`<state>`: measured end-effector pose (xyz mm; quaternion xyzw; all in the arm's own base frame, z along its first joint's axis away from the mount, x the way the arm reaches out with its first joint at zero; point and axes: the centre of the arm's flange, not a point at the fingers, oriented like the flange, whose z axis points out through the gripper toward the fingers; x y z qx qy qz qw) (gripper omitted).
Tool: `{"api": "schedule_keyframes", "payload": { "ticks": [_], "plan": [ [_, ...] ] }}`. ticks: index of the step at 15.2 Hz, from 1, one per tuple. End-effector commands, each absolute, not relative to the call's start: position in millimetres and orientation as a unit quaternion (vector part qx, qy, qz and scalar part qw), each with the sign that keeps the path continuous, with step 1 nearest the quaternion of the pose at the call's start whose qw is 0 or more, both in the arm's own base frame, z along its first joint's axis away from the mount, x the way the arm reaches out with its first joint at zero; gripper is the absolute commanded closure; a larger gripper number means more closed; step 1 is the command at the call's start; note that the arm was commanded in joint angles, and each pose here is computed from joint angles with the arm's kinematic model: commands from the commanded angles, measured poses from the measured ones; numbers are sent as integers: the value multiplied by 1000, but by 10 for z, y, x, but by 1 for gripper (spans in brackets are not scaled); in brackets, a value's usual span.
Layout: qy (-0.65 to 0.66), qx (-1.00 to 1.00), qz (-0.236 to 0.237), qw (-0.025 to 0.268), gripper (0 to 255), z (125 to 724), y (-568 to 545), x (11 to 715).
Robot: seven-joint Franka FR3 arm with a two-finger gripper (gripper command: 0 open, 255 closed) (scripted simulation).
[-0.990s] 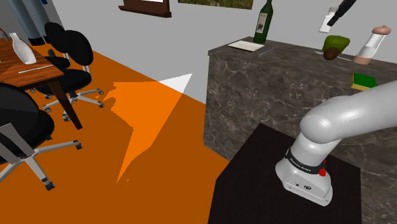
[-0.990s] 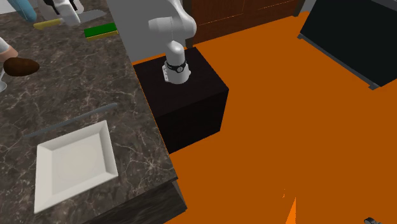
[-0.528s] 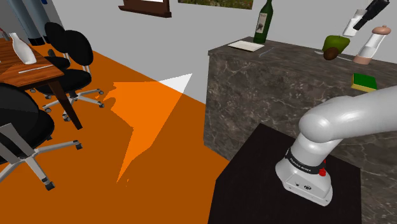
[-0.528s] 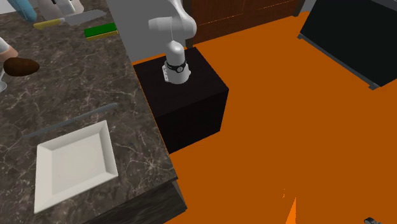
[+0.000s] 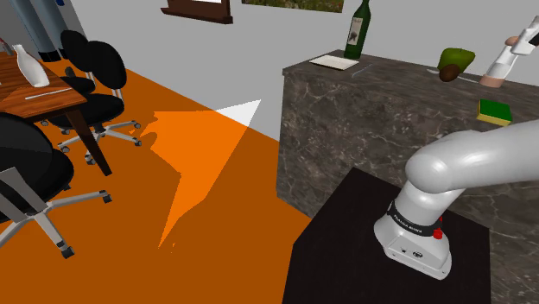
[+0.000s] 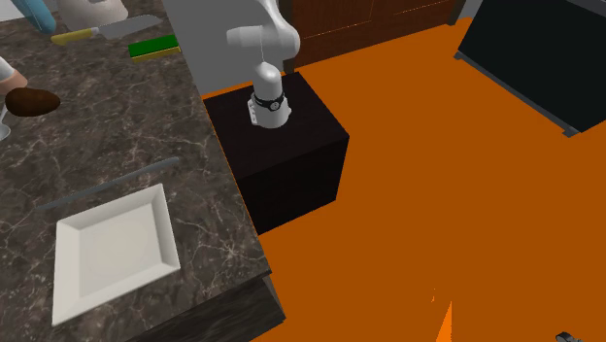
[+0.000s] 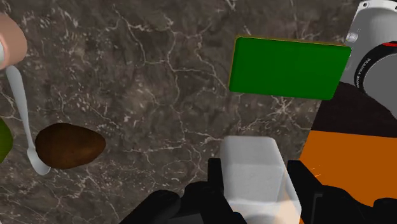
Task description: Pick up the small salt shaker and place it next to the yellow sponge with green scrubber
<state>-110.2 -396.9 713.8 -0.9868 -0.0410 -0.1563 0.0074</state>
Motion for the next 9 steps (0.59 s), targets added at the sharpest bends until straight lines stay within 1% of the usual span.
{"api": "schedule_keyframes", "payload": {
  "ticks": [1,7,9],
  "plan": [
    [-41,-987,-156,8,255,7132,-4010,-1353],
    [-41,-987,-156,8,255,7135,-4107,-2180],
    [-41,-987,-156,8,255,7029,-4107,-2180]
  ]
}}
